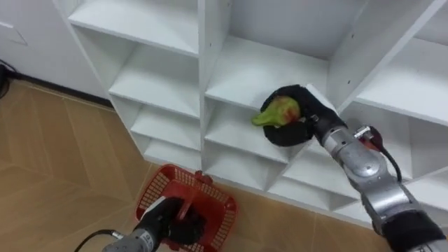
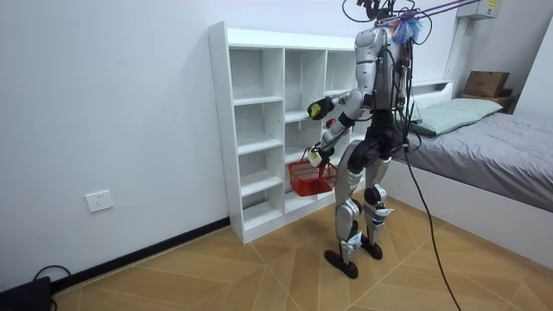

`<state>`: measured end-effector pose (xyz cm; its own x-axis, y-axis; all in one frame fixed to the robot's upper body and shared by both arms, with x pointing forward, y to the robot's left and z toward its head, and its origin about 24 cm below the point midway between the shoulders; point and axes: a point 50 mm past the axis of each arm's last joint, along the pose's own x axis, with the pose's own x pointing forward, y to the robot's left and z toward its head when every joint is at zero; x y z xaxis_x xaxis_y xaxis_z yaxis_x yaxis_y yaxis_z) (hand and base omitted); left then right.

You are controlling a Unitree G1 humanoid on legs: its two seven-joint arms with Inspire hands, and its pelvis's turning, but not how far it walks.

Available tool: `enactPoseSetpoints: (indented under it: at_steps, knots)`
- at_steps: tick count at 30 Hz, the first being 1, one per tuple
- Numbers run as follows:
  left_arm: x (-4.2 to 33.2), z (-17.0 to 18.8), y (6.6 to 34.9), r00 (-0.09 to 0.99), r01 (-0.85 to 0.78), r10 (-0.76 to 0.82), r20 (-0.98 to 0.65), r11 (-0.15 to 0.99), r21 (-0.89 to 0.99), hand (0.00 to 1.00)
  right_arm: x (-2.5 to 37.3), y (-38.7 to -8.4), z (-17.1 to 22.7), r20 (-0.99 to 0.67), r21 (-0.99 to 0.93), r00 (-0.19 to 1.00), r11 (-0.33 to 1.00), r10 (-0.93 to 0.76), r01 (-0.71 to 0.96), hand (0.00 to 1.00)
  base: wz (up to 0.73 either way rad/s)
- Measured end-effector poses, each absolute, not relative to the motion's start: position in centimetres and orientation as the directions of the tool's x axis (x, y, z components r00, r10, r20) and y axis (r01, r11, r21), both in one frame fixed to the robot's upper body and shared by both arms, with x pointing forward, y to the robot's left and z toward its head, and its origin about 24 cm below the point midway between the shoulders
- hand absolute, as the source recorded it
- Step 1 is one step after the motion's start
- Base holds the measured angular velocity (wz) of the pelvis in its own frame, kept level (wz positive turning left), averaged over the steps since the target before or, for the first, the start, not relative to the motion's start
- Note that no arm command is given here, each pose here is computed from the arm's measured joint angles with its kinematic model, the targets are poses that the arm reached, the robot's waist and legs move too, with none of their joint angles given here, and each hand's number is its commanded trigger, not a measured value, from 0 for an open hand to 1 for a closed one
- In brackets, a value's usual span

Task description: Collect fruits from the closet

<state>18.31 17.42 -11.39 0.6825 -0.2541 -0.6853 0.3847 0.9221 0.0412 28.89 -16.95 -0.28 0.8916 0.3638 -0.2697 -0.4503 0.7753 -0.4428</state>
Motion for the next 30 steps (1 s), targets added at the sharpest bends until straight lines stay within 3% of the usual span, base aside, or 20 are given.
enactPoseSetpoints:
  at_steps: [5,13,30]
  knots:
    - [18.0,-11.7,17.7,0.683,0.359,-0.229,-0.693,0.932,0.046,1.0,25.0,-16.1,-4.5,-0.472,-0.387,0.769,0.683,0.43,-0.62,1.0,-0.16]
    - [18.5,-11.2,16.7,0.716,0.345,-0.248,-0.653,0.938,0.021,1.0,24.5,-15.0,-4.6,-0.488,-0.418,0.733,0.611,0.474,-0.672,1.0,-0.08]
    - [20.3,-9.2,15.6,0.795,0.36,-0.314,-0.519,0.933,-0.013,1.0,22.4,-14.7,-5.6,-0.517,-0.353,0.689,0.606,0.509,-0.713,1.0,-0.06]
